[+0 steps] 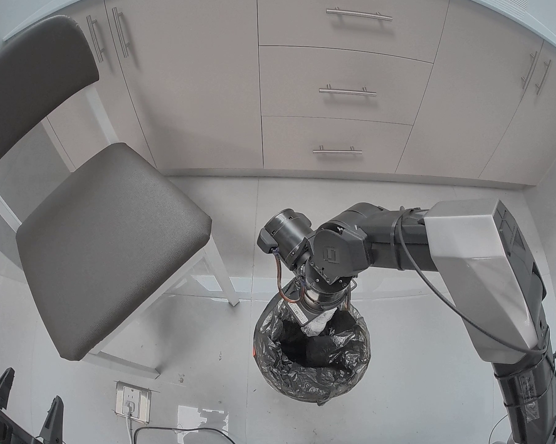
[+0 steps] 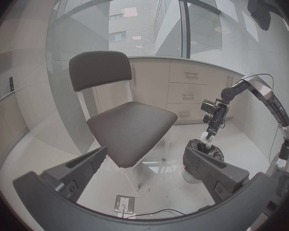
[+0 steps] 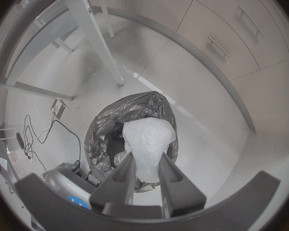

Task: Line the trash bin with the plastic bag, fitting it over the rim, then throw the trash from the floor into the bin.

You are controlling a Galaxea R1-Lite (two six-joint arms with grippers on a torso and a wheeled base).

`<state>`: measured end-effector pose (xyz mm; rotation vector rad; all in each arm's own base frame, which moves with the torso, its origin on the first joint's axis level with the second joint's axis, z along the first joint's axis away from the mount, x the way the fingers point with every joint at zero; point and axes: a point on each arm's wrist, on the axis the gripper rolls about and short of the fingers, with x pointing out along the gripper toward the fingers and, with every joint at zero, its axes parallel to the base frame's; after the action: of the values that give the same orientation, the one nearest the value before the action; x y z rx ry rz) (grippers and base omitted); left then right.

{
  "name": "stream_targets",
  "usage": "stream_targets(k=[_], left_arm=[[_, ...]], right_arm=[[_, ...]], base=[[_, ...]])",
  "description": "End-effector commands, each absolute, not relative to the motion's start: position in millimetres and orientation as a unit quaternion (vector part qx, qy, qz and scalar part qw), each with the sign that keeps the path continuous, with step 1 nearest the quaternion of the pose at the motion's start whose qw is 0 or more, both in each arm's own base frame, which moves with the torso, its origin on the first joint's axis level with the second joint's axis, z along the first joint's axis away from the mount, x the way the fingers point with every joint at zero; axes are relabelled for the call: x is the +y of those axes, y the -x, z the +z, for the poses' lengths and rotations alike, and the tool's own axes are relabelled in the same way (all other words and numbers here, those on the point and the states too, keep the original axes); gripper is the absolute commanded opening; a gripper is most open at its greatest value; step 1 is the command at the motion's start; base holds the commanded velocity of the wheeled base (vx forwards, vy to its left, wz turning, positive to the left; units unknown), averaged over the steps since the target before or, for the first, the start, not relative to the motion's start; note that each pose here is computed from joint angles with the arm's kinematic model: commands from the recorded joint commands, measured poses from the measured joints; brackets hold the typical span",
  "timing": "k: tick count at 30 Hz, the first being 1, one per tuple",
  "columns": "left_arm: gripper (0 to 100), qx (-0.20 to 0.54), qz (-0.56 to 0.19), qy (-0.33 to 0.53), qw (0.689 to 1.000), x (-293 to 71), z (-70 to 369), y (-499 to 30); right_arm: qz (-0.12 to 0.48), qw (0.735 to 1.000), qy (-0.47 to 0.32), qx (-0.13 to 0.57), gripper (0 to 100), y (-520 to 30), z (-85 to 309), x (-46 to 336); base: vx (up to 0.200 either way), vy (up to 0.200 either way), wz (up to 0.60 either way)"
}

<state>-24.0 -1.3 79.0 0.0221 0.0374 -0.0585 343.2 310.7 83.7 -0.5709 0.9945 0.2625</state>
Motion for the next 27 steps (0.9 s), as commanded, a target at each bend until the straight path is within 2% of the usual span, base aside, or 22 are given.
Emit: stream_targets(k=[1, 6, 9, 13, 27], left_arm=[[100, 0.012, -0.029, -0.011, 0.999, -1.3, 78.5, 25.1], [100, 0.012, -0.029, -0.01, 0.999, -1.3, 78.5, 25.1], [100, 0.011, -0.029, -0.01, 0.999, -1.3, 78.9, 25.3], [100, 0.011, -0.028, -0.01, 0.999, -1.3, 78.9, 25.3], [100, 0.012, -0.028, -0.007, 1.0, -1.2, 78.5, 25.1]], right_arm=[[0.122, 0.831, 0.269, 0.471, 0, -343.5, 81.9, 310.7], [0.124, 0.823, 0.278, 0.479, 0, -341.4, 77.0, 311.7], [0.123, 0.796, 0.302, 0.509, 0, -333.3, 73.4, 308.0], [0.123, 0.779, 0.314, 0.528, 0, -330.4, 62.8, 308.2], [0.123, 0.773, 0.318, 0.535, 0, -328.8, 46.3, 314.6]], base=[[0.0, 0.0, 0.0], [0.0, 0.0, 0.0], [0.0, 0.0, 0.0], [0.0, 0.0, 0.0], [0.0, 0.0, 0.0]])
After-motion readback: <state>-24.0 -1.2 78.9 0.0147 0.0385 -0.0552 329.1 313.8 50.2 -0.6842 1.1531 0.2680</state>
